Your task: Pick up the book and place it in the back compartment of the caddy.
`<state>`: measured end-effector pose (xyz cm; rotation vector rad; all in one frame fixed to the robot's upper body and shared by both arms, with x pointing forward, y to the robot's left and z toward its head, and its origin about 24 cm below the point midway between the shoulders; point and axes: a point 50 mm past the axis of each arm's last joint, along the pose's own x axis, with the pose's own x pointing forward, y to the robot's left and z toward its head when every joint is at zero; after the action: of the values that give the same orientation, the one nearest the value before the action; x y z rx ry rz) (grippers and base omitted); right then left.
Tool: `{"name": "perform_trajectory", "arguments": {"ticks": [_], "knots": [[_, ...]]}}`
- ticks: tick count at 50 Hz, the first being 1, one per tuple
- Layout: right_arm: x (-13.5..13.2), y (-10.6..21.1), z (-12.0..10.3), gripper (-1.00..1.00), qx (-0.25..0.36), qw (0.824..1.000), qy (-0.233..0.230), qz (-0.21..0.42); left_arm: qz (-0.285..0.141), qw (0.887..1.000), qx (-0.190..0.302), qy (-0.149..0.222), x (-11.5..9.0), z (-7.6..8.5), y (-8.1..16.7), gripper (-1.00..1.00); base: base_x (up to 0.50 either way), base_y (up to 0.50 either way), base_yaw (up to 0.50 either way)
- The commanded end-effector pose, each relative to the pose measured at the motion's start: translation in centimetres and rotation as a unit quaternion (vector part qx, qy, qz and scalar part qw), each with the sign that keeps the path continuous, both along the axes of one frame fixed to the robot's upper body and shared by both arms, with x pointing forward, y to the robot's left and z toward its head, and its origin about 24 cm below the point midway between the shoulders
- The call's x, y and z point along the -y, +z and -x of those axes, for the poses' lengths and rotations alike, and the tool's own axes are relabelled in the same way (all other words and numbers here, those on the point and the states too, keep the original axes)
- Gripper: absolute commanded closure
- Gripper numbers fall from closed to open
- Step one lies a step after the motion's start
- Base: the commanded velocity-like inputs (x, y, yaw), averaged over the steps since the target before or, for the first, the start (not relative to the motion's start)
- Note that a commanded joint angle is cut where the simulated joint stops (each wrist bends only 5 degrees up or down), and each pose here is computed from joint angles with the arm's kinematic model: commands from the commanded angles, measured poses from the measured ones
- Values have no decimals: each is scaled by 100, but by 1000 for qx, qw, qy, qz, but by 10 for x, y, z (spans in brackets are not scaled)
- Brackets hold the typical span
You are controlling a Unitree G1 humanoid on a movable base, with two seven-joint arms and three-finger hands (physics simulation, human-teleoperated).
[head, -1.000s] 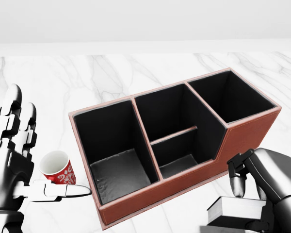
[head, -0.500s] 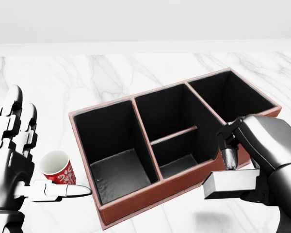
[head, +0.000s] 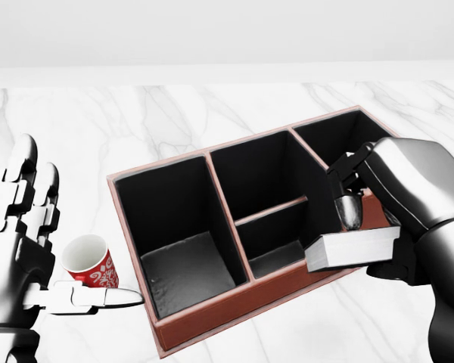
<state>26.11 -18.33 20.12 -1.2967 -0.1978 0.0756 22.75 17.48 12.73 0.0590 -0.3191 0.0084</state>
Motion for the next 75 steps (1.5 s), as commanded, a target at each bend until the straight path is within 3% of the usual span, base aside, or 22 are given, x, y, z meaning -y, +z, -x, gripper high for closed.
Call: {"name": "perform_trajectory", "arguments": {"ticks": [1, 28, 75], "knots": [[-6, 9, -4, 100, 16, 1000, 14, -2, 0, 1000, -4, 0, 0, -1, -2, -100, 0, 0, 0], [-33, 15, -25, 100, 7, 998, 66, -13, 0, 1000, 3, -1, 0, 0, 1, -100, 0, 0, 0], [-40, 0, -54, 100, -36, 996, 77, -40, 1, 1000, 6, -1, 0, 1, 3, -100, 0, 0, 0]]}}
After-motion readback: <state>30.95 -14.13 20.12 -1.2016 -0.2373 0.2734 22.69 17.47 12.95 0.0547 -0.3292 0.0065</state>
